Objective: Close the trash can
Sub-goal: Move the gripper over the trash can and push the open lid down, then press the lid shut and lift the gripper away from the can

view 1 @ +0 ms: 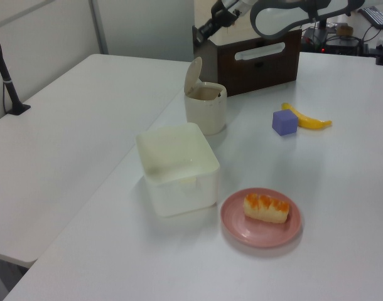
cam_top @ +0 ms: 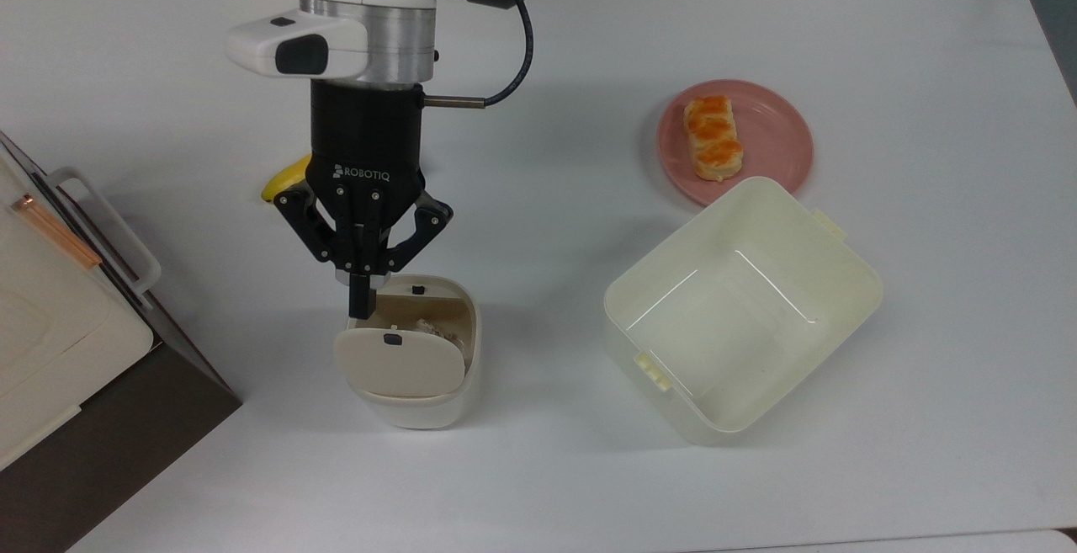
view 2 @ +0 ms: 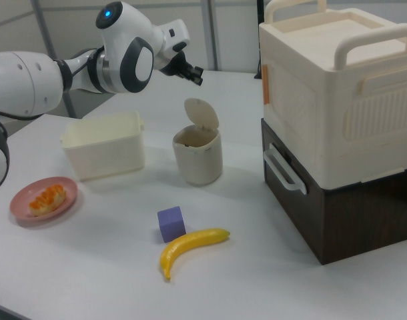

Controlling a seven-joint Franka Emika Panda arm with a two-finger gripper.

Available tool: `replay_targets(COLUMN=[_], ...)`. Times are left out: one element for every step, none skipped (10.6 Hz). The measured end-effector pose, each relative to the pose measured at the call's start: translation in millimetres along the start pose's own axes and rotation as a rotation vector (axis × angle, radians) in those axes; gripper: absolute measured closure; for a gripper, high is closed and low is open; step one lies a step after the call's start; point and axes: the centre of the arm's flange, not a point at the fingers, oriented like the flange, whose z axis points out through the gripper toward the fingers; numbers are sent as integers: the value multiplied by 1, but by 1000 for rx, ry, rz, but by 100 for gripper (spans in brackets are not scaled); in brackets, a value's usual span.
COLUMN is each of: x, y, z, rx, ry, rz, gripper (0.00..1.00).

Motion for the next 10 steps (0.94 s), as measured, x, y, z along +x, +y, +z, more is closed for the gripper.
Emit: replay_targets(x=[6, 7, 4, -1, -7, -13, -21, -28, -35, -42], y=[-1, 0, 1, 1, 1, 2, 3, 3, 2, 0], z=[1, 6, 14, 24, 33, 40, 47, 52, 56, 59], rx=[5, 6, 5, 3, 2, -4, -19, -31, -39, -46], ry=[26, 38, 36, 23, 11, -20, -84, -149, -203, -256], rz=[10, 17, 18, 18, 17, 16, 14, 5, -8, -19], gripper=[99, 99, 99, 99, 99, 99, 99, 99, 99, 99])
